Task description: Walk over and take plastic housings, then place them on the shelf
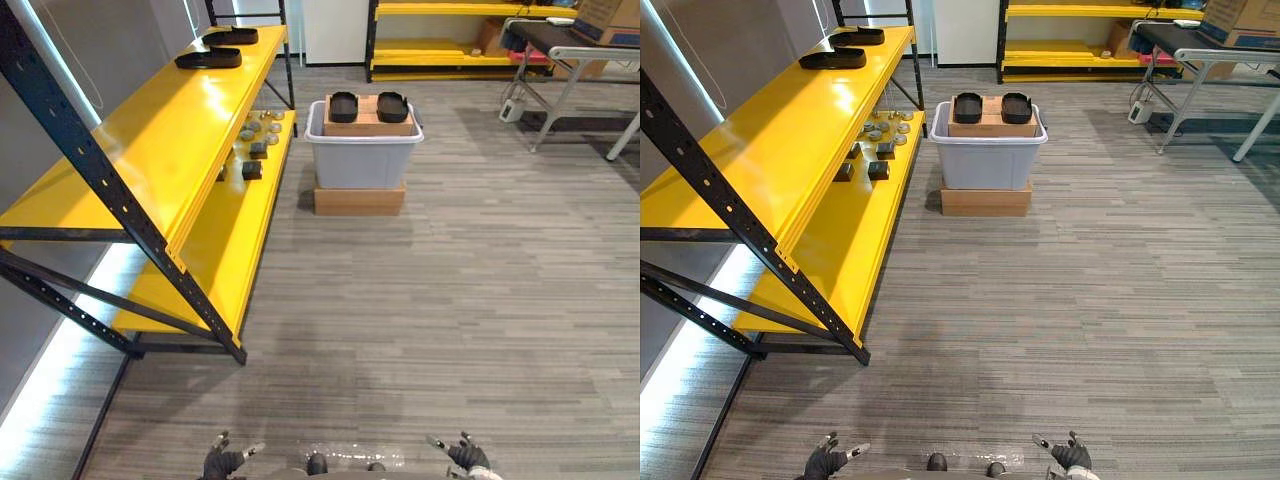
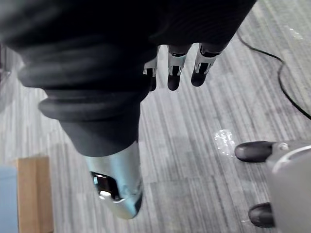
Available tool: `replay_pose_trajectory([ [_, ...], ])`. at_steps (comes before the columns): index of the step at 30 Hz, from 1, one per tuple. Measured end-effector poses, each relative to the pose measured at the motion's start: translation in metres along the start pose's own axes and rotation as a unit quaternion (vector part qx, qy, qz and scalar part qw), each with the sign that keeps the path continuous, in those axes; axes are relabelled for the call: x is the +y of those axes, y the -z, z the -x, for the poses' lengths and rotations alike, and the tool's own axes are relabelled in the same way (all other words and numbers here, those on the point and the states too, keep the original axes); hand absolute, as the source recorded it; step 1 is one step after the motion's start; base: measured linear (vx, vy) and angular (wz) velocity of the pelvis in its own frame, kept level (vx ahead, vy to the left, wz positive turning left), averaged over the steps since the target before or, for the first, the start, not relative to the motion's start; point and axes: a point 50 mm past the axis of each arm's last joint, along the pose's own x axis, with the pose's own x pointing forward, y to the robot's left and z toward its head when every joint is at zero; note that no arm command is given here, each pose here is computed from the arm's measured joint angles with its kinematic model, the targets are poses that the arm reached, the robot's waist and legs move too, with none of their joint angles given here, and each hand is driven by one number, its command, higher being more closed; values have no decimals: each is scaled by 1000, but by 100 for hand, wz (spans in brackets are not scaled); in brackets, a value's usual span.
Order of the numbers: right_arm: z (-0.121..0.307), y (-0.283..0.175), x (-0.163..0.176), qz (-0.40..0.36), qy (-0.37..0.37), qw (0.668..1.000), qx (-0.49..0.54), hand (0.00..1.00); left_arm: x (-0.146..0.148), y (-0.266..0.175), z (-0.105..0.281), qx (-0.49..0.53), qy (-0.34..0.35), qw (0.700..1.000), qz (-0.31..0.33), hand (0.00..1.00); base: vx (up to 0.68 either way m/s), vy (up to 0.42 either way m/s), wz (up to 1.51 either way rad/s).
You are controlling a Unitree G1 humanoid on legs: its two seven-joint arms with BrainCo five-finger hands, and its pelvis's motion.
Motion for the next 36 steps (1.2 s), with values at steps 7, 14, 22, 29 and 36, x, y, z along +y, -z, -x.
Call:
replay_pose_trajectory([
  [7, -7, -27, -8, 49, -2, 998, -50, 0, -3, -11, -1, -26, 22, 999, -11, 0, 82, -11, 7],
  [14, -9, -32, -6, 33, -8, 998, -53, 0, -5, -14, -1, -33, 23, 999, -8, 0, -32, -7, -2],
  [22, -10, -30, -11, 0, 7, 999, -44, 0, -4, -18, -1, -41, 19, 999, -5, 0, -79, 8, -12],
  [29, -13, -32, -11, -24, 19, 999, -34, 0, 3, -34, 0, -75, -3, 997, 13, 0, 54, 36, -19],
  [36, -15, -33, -10, -38, 22, 999, -22, 0, 2, -49, -1, -105, -1, 994, 13, 0, 176, 84, -13],
])
